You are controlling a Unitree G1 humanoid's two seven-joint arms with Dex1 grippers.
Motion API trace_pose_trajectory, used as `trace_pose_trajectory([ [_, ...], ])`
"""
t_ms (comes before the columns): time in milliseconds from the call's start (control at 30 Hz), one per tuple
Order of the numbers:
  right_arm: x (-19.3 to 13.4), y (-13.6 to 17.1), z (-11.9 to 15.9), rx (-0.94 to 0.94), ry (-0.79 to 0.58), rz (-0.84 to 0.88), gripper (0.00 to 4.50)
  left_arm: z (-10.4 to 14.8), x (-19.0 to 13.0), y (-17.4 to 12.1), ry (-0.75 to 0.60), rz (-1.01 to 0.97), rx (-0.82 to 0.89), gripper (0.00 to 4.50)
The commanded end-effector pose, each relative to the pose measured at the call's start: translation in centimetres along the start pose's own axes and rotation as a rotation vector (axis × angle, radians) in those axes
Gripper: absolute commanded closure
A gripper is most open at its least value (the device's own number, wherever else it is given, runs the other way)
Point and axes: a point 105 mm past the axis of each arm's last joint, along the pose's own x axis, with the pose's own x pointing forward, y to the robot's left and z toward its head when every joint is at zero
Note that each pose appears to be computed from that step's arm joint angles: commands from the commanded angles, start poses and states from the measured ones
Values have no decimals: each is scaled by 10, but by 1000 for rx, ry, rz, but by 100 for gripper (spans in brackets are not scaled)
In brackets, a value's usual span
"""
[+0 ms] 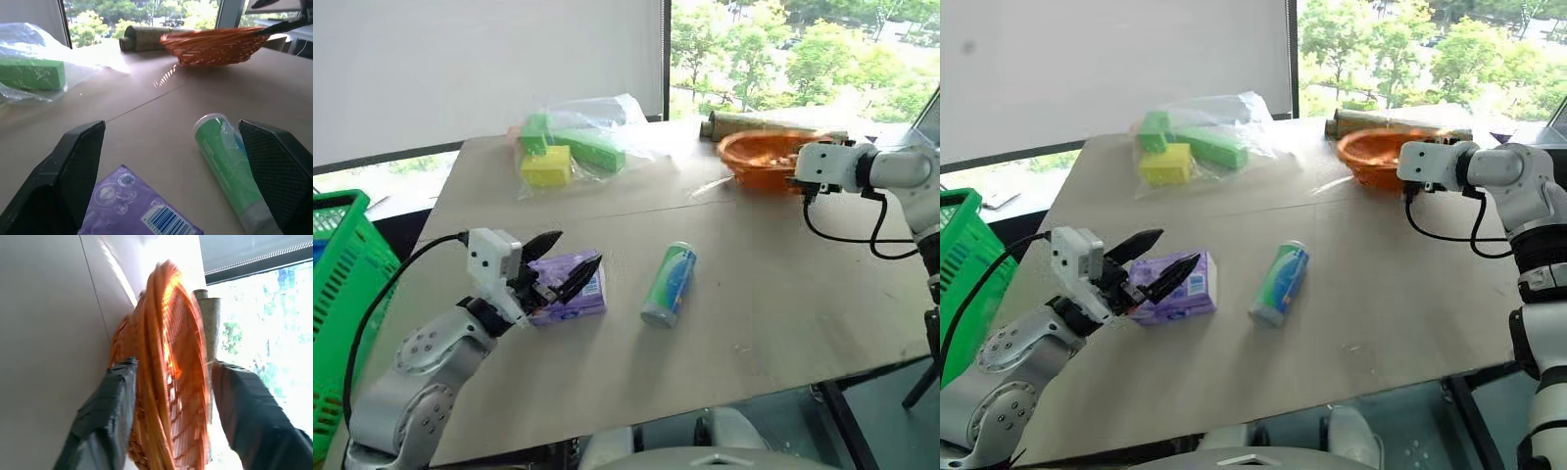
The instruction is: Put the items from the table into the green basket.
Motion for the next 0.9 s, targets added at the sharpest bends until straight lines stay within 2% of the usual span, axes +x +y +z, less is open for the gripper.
trace_pose_trajectory([
  [33,-12,-30,24,58,-126,-132,5,-17,-8,17,151,112,109,0],
  [167,-25,-19,56,295,-361,-53,5,-26,-19,18,228,129,160,0],
  [267,-51,18,101,626,-650,221,5,-45,-31,27,374,123,228,0],
  [333,-67,39,119,719,-721,364,5,-55,-35,34,453,117,269,0],
  [400,-74,52,126,775,-726,453,5,-58,-30,35,470,93,289,0],
  [600,-75,74,128,800,-645,553,5,-60,-4,29,486,-48,413,0],
  [700,-75,79,125,790,-613,567,5,-61,5,12,472,-185,489,0],
  [767,-75,80,123,787,-603,560,5,-63,5,-1,470,-267,465,0],
  [900,-74,83,122,781,-596,559,5,-86,-8,2,623,-314,453,0],
])
